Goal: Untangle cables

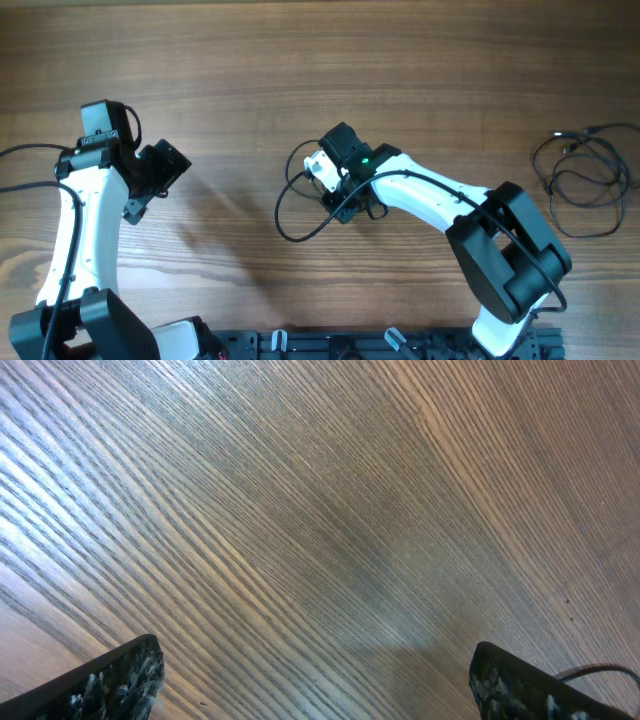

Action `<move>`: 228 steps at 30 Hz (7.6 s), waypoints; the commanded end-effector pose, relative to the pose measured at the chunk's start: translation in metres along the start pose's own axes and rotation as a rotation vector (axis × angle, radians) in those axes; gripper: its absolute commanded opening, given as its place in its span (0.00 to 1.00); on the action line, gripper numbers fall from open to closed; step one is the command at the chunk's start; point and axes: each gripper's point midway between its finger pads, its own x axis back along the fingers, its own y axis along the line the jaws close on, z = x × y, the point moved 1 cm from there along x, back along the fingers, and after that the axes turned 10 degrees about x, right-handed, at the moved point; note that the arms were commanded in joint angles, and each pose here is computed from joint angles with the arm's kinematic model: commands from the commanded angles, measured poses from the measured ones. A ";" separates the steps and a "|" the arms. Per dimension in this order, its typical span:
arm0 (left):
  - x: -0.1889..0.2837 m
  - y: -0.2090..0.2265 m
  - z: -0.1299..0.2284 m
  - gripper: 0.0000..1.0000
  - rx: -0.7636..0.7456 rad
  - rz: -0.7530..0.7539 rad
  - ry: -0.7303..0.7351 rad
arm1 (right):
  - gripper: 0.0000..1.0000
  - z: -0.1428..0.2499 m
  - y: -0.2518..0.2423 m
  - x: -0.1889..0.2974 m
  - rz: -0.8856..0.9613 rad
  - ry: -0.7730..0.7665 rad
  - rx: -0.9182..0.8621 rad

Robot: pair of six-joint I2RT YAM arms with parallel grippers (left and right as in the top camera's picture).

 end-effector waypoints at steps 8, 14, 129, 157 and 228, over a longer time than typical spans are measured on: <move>-0.001 0.003 -0.003 1.00 0.015 -0.016 -0.008 | 0.04 -0.020 -0.012 0.043 0.017 -0.011 -0.167; -0.001 0.000 0.002 1.00 0.015 0.004 0.017 | 0.04 -0.049 -0.064 0.136 0.108 -0.180 -0.331; 0.147 -0.004 0.117 1.00 -0.555 0.627 -0.414 | 1.00 0.102 -0.067 0.296 0.486 -0.549 -0.591; 0.144 -0.001 0.119 1.00 -0.557 0.610 -0.400 | 1.00 0.102 -0.079 0.271 0.440 -0.467 -0.620; 0.144 -0.001 0.119 1.00 -0.557 0.610 -0.400 | 1.00 0.148 -0.049 0.263 1.059 -1.246 -0.180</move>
